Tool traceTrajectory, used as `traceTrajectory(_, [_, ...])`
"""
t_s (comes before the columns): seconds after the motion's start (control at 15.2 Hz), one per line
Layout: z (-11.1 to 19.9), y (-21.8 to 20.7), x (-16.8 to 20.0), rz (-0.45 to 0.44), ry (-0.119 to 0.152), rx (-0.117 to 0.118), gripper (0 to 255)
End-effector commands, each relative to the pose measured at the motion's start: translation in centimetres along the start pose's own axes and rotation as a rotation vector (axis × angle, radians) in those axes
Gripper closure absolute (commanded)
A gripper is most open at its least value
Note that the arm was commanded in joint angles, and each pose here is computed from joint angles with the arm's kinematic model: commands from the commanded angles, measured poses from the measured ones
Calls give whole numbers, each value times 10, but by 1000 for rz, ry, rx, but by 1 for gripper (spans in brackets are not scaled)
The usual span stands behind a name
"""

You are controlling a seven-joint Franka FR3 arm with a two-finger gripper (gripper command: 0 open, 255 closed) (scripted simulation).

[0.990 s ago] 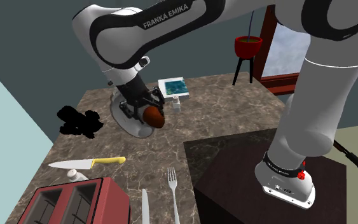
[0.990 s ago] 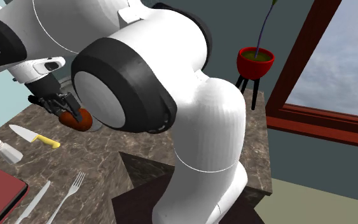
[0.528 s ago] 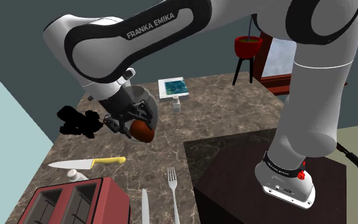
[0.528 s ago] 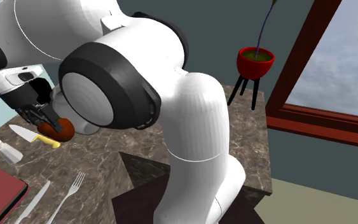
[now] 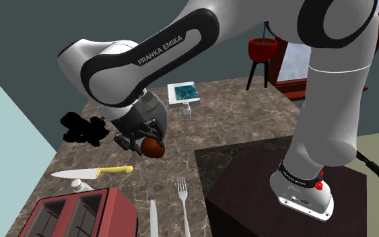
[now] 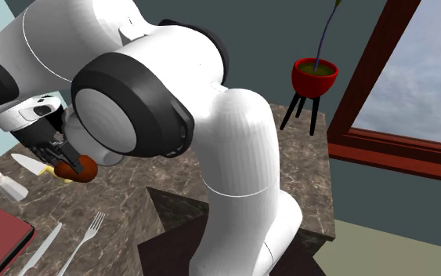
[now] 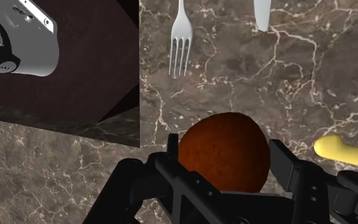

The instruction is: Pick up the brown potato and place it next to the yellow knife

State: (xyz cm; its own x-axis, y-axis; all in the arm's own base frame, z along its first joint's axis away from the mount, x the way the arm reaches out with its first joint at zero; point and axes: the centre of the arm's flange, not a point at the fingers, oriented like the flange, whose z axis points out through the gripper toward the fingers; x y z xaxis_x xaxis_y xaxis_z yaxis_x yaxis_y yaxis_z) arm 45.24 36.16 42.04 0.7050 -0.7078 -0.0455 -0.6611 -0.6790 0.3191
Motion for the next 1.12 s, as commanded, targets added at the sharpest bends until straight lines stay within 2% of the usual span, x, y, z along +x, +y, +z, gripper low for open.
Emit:
traceTrajectory(0.0, [9,-3,1,0,0,1,255])
traceTrajectory(0.92, [81,-27,4,0,0,1,255])
traceTrajectory(1.06, [81,-27,4,0,0,1,255])
